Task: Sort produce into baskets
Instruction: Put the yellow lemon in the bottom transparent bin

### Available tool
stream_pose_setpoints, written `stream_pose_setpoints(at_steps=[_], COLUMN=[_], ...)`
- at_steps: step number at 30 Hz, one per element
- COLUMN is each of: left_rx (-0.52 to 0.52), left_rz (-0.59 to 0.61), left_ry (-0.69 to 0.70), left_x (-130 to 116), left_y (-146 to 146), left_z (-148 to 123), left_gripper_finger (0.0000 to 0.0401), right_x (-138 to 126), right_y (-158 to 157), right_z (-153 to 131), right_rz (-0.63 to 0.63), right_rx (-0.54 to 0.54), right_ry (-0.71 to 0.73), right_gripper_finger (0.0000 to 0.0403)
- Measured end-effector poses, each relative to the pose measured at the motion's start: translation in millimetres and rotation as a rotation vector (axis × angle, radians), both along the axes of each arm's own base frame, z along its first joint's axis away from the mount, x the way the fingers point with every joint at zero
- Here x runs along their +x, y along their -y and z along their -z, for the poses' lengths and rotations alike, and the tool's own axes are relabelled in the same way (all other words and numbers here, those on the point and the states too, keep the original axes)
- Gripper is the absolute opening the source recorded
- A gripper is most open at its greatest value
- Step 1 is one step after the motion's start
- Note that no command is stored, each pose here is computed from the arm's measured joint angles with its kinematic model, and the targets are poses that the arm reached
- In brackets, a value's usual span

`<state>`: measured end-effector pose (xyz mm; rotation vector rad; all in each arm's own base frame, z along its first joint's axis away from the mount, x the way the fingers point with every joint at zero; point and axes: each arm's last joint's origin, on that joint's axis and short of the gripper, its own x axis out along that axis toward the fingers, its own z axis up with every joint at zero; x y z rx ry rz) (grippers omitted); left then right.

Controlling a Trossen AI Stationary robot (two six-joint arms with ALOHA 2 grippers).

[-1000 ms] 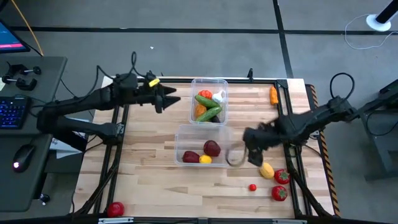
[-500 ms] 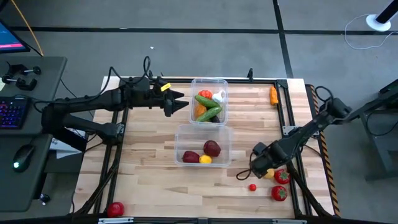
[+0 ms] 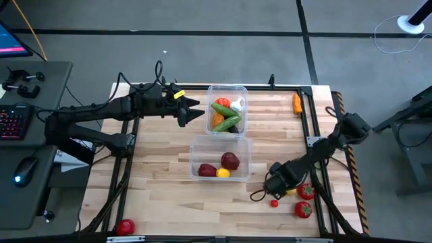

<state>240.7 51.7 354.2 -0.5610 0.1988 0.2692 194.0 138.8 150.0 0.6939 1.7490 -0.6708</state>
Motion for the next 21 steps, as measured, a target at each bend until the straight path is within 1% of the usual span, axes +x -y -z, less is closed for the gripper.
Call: stream_pose_setpoints(at_steps=[2,4,7,10,11,13,16,19,21], left_rx=[0.000,0.000,0.008,0.018,0.028,0.060,0.111,0.139,0.149], left_rz=[0.000,0.000,0.003,0.003,0.005,0.013,0.013,0.003,-0.002], left_ry=[0.000,0.000,0.000,0.007,0.011,0.041,0.133,0.230,0.270], left_x=[0,0,0,-2,-3,-6,-15,-27,-35], left_y=[0,0,0,0,0,0,1,2,3], left_z=[0,0,0,-2,-3,-8,-22,-37,-44], left_gripper_finger=[0.0345,0.0345,0.0345,0.0345,0.0345,0.0345,0.0345,0.0345,0.0345], right_x=[1,3,4,4,3,3,3,7,14], right_y=[-1,-2,-2,1,2,7,16,28,34], right_z=[5,4,-6,-33,-45,-74,-119,-157,-175], right_rz=[-0.023,-0.034,-0.047,-0.069,-0.074,-0.088,-0.083,-0.042,-0.025], right_rx=[0.002,-0.001,-0.020,-0.076,-0.108,-0.195,-0.342,-0.483,-0.547], right_ry=[-0.011,-0.011,0.001,0.013,0.024,0.076,0.253,0.520,0.686], right_gripper_finger=[0.0311,0.0297,0.0257,0.0210,0.0203,0.0203,0.0203,0.0214,0.0223])
